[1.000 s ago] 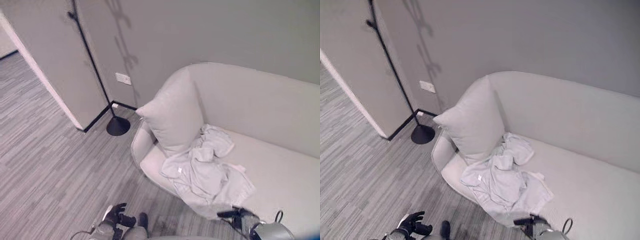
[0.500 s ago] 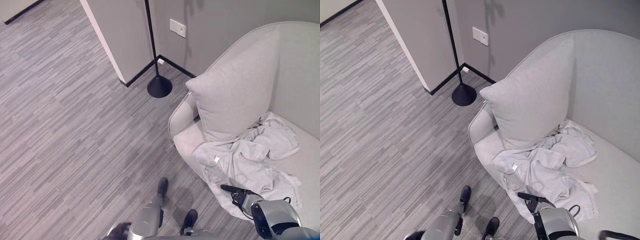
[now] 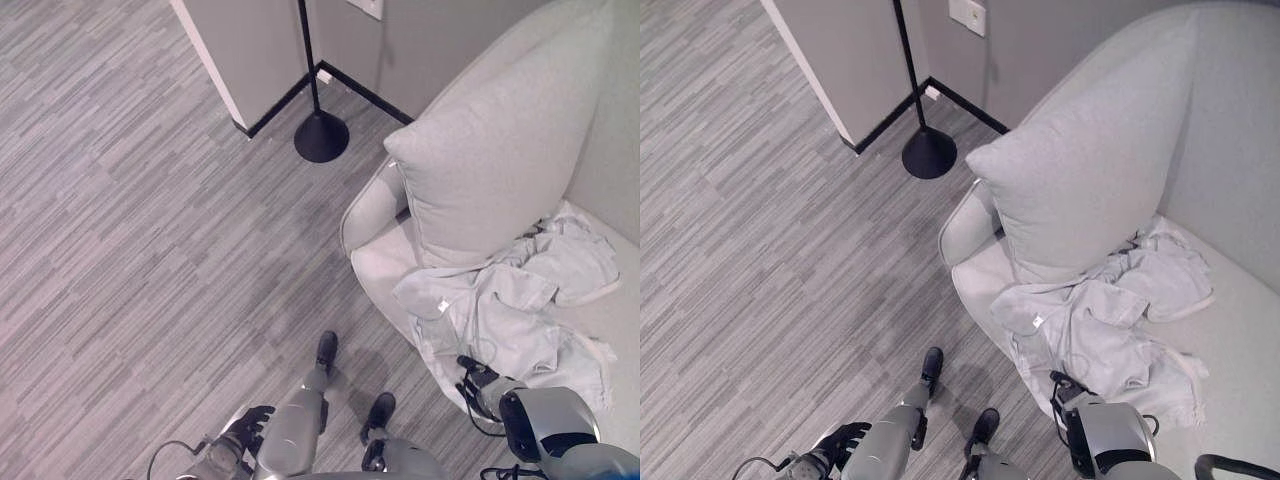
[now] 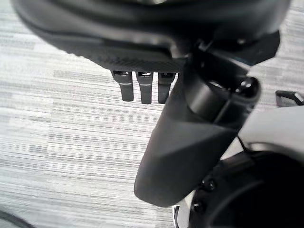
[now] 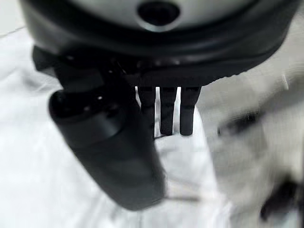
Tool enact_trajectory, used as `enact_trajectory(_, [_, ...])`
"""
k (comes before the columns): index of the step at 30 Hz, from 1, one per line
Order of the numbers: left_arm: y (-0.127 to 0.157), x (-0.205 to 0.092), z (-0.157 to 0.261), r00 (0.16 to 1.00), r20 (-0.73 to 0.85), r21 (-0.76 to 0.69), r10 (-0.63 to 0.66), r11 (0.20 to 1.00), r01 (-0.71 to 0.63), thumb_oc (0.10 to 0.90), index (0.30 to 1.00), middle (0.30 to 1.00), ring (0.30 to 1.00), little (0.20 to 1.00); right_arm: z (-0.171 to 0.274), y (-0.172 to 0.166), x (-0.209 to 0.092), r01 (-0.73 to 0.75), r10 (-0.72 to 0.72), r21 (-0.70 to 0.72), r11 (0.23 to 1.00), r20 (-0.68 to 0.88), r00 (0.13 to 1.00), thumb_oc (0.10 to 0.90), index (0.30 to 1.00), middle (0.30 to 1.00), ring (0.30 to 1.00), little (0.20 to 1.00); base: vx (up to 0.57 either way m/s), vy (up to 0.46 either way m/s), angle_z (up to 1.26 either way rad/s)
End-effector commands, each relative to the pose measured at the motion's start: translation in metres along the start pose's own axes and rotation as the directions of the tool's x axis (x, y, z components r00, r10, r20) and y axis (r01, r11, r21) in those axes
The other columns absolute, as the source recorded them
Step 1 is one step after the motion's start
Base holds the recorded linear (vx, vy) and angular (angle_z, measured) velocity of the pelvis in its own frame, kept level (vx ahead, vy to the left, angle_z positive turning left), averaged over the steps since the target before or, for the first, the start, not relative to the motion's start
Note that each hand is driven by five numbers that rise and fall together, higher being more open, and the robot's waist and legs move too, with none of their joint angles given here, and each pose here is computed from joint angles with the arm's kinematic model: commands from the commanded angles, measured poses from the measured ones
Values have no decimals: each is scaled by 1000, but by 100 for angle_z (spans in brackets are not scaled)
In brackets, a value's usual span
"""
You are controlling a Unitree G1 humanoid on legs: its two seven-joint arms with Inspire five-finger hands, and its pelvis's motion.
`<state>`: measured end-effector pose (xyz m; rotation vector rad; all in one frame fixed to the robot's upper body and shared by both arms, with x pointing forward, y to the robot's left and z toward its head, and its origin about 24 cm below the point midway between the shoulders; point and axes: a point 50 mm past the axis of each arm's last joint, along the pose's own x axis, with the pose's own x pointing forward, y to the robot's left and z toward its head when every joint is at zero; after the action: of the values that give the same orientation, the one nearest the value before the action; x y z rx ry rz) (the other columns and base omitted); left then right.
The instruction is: Hang the clothes on the sofa on the clothes rack.
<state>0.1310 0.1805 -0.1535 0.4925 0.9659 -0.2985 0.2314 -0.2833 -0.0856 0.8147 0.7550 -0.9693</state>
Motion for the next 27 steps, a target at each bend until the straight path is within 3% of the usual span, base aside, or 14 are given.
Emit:
enact_trajectory(1, [4,10,43,992,123,-40,28,999,-23,800,900,900,900,900,-2,54,-11,-232,229,114,966,41,973,400,300,300,300,300,-1,-1,-7])
enact_trajectory(7, [14,10,38,991,99,-44,90,995,-86,800,900,900,900,900,-7,38,-6,-247,241,114,962,67,968,400,300,300,300,300,-24,11,-7])
enact_trajectory(13, [21,6,18,989,34,-103,144,985,-140,800,900,900,900,900,3,64,-22,-455,456,-51,889,207,866,400,300,300,300,300,-45,18,-11])
enact_trajectory(15, [22,4,8,987,3,-131,162,978,-161,800,900,900,900,900,9,79,-40,-556,589,-192,808,263,764,400,300,300,300,300,-25,33,-30])
enact_trajectory(18, [26,0,-2,981,-24,-164,191,968,-192,800,900,900,900,900,31,91,-82,-639,777,-442,630,336,533,400,300,300,300,300,31,19,-32])
enact_trajectory(21, [32,-1,5,978,27,-227,205,954,-193,800,900,900,900,900,59,92,-112,-575,861,-641,508,356,364,400,300,300,300,300,45,15,-23])
enact_trajectory(22, [37,-1,11,974,55,-260,219,945,-198,800,900,900,900,900,74,99,-131,-545,898,-713,441,355,261,400,300,300,300,300,0,18,-14])
enact_trajectory(23, [37,-1,11,974,56,-260,219,945,-198,800,900,900,900,900,74,99,-131,-545,897,-713,441,356,261,400,300,300,300,300,9,24,-18])
enact_trajectory(24, [42,-2,24,967,123,-275,223,944,-183,800,900,900,900,900,93,100,-153,-477,914,-781,403,374,159,400,300,300,300,300,25,24,-12])
enact_trajectory(27, [52,-6,43,944,224,-318,242,934,-164,800,900,900,900,900,117,108,-192,-349,926,-868,353,377,-1,400,300,300,300,300,42,24,-4])
